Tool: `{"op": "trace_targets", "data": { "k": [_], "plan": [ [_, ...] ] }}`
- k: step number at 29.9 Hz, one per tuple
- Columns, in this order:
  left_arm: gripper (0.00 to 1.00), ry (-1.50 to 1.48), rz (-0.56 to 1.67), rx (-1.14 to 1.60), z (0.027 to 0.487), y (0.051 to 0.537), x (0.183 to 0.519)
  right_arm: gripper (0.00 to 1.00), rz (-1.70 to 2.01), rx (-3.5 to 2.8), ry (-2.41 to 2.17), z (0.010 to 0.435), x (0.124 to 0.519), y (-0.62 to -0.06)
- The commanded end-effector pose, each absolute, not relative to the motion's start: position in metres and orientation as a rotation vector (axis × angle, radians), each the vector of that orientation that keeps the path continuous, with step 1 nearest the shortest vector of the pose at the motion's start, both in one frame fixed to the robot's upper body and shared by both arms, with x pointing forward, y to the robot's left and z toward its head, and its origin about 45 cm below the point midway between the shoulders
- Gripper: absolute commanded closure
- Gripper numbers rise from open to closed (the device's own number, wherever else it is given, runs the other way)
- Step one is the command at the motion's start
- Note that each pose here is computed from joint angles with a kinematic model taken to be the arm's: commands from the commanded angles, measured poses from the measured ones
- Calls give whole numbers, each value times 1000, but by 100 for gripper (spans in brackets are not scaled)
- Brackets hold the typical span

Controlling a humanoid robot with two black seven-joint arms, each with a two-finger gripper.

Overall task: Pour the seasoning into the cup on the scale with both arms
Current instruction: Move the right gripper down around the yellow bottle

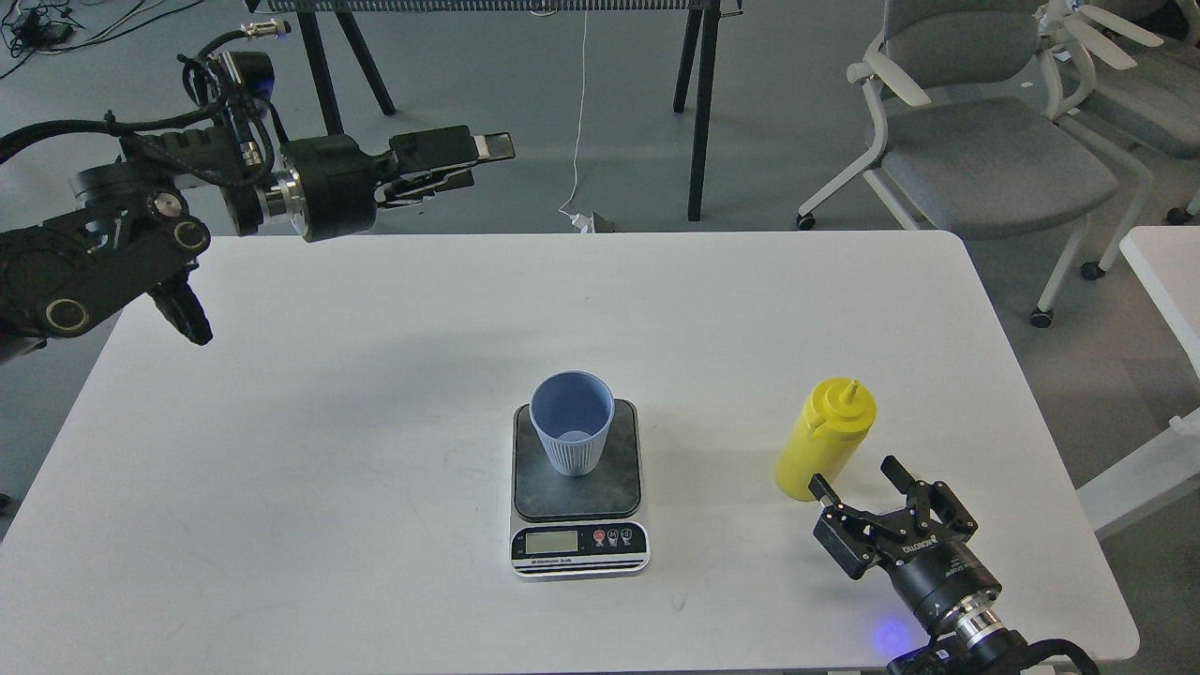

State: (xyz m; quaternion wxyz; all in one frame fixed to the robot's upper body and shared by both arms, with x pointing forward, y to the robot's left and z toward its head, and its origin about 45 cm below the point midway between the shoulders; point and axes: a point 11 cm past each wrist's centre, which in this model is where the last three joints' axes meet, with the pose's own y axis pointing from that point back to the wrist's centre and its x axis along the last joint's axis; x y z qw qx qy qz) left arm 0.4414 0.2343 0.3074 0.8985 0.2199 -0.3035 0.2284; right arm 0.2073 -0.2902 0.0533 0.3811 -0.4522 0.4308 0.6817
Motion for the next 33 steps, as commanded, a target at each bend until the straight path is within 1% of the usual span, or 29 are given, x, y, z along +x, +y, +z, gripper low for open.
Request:
{"op": "trace_targets", "data": {
  "k": [1,10,24,33],
  "plan": [
    [3,-627,471,456,307,234,441,0,1758,-1155,1103,48,206,-284],
    [3,-609,470,461,298,236,438,0,1762,-1160,1090,47,207,-276],
    [3,-592,469,466,290,238,435,0,1728,-1204,1045,60,232,-269],
    [3,-579,469,471,284,240,433,0,1713,-1207,1050,60,242,-269]
  ]
}}
